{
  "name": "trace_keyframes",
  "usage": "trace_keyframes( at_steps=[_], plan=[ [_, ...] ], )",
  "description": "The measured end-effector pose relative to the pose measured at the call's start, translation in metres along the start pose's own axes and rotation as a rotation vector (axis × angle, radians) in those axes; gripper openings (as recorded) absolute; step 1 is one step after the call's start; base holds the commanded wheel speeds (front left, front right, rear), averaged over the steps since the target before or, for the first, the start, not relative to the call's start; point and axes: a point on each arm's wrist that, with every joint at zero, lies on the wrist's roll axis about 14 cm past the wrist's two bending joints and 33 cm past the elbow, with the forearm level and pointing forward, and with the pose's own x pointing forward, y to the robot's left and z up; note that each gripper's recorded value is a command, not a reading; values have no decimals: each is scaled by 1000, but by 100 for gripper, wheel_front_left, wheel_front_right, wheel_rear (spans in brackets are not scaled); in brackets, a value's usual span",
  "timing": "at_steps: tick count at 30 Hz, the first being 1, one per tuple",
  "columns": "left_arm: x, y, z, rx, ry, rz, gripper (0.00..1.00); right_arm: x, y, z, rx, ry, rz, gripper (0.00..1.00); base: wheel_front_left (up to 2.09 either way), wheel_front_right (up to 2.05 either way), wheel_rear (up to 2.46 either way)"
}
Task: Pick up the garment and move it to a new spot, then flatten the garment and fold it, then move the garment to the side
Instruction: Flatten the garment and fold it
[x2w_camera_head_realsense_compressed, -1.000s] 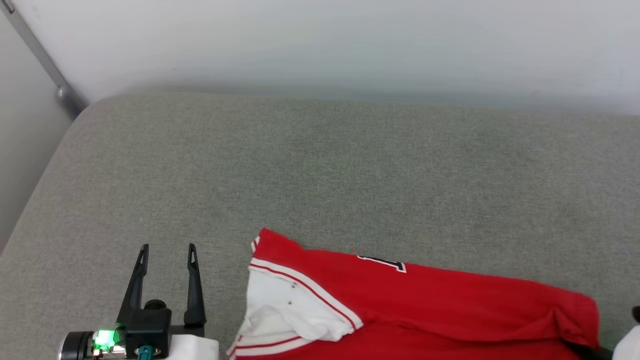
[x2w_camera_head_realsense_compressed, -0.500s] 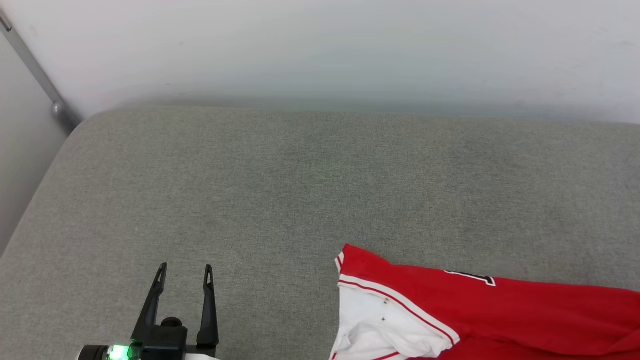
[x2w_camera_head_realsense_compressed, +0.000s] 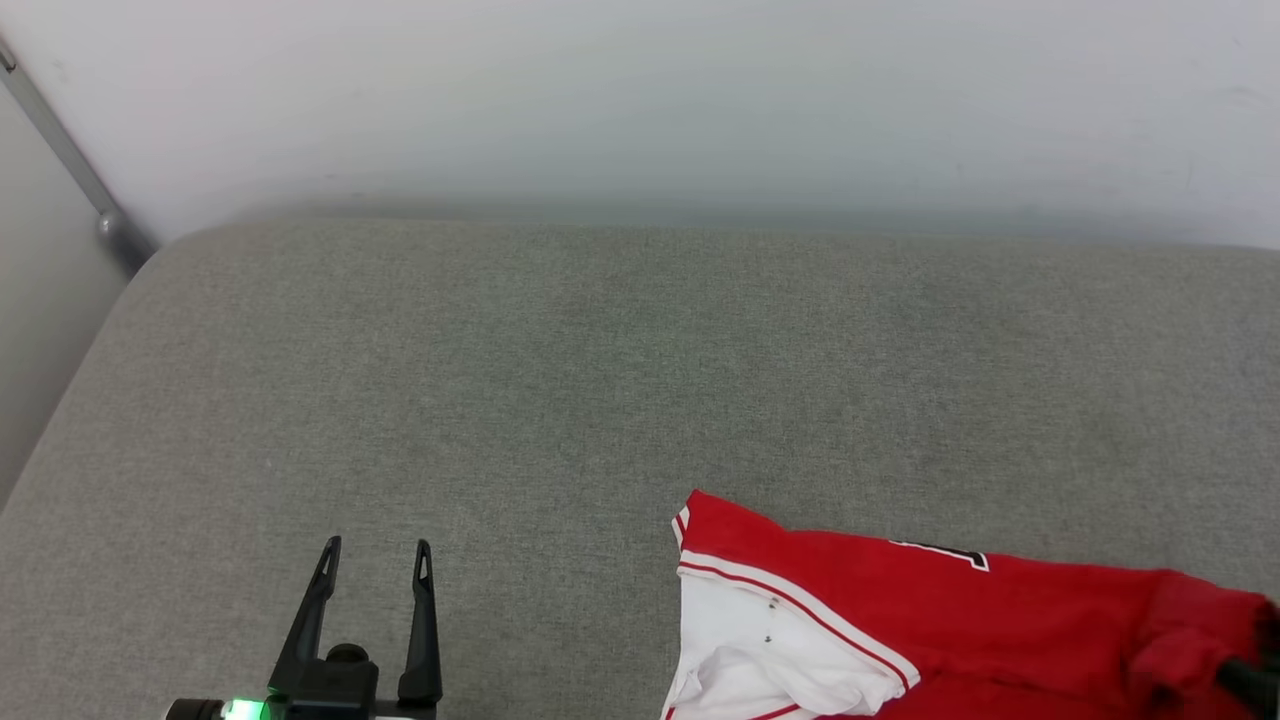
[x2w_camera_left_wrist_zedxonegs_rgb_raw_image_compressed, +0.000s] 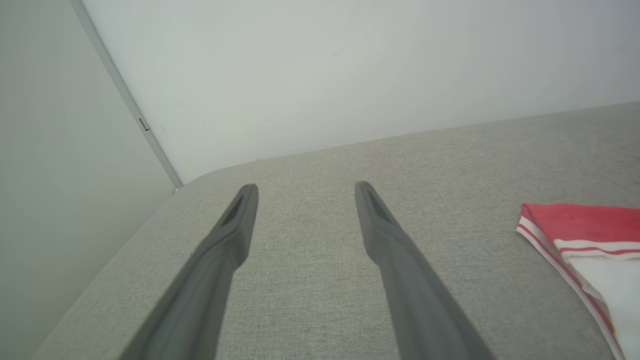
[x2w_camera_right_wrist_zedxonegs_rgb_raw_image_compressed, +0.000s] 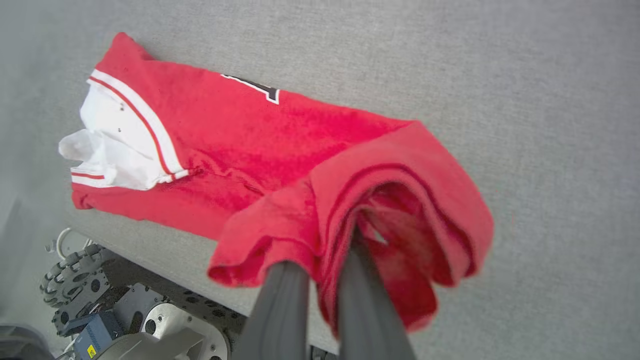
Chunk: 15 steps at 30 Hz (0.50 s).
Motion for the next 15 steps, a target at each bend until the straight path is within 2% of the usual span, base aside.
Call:
trace_keyframes(
  at_steps=[7,12,15],
  plan=[
    [5,-1,-1,-7,5,0,100,11,83,24,-197,-11,212,0,0,0,0],
    [10,-2,-3,-13,10,1,100,29,142,25,-316,37,371,0,0,0,0],
    [12,-2,-4,-16,14,5,100,42,165,24,-381,65,427,0,0,0,0]
  ],
)
